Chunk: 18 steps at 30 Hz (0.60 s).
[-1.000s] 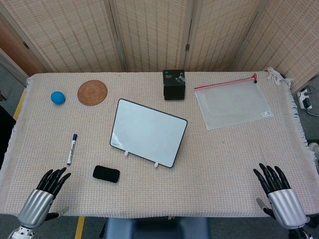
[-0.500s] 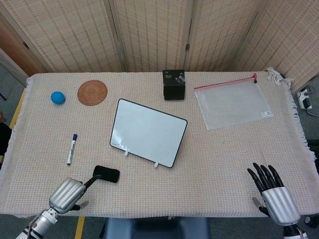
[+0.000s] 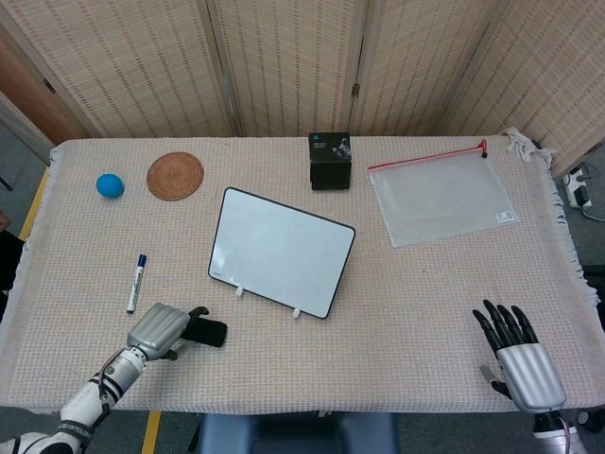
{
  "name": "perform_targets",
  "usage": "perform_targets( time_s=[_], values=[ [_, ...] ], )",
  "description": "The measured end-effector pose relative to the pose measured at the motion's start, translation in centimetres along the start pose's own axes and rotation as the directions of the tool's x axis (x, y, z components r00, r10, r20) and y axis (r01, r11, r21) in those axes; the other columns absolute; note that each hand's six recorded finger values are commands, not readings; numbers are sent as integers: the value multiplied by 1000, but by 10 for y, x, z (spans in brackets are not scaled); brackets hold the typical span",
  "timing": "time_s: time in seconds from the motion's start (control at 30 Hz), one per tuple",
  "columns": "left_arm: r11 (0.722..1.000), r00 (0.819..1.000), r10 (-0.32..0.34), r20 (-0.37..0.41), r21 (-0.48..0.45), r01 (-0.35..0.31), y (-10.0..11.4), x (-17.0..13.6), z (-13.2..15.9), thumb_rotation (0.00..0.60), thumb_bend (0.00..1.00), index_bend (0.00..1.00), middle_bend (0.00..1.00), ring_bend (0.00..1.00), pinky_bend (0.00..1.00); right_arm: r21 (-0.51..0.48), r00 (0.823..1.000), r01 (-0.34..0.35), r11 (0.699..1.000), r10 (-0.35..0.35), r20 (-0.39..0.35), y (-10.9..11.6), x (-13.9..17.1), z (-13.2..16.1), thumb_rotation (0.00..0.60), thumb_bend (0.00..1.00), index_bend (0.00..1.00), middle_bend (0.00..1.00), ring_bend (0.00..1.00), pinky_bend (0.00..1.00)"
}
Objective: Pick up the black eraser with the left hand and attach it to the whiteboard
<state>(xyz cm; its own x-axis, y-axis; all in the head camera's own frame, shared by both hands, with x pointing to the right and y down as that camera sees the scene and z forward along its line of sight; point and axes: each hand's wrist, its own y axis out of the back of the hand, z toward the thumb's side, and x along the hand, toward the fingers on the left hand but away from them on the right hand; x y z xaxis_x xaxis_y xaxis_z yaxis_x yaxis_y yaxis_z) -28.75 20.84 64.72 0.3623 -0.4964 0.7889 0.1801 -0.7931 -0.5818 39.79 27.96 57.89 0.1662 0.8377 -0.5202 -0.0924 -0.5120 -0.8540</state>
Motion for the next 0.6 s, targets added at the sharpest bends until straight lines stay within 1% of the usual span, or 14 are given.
perform_targets(
  time_s=[0.17, 0.43, 0.6],
  values=[
    [999, 1000, -23, 5, 28, 23, -1, 15, 1, 600, 373, 205, 1000, 927, 1000, 2, 1000, 1, 1000, -1, -5, 0, 1, 2, 600, 294, 0, 0, 0, 0],
    [996, 998, -70, -8, 59, 70, -9, 20, 3, 600, 325, 198, 1000, 921, 1000, 1, 1000, 2, 1000, -2, -2, 1, 1, 1, 600, 294, 0, 0, 0, 0],
    [995, 997, -80, -12, 63, 81, -13, 21, 5, 600, 317, 200, 1000, 920, 1000, 2, 1000, 2, 1000, -2, -6, 0, 2, 2, 600, 294, 0, 0, 0, 0]
  ],
)
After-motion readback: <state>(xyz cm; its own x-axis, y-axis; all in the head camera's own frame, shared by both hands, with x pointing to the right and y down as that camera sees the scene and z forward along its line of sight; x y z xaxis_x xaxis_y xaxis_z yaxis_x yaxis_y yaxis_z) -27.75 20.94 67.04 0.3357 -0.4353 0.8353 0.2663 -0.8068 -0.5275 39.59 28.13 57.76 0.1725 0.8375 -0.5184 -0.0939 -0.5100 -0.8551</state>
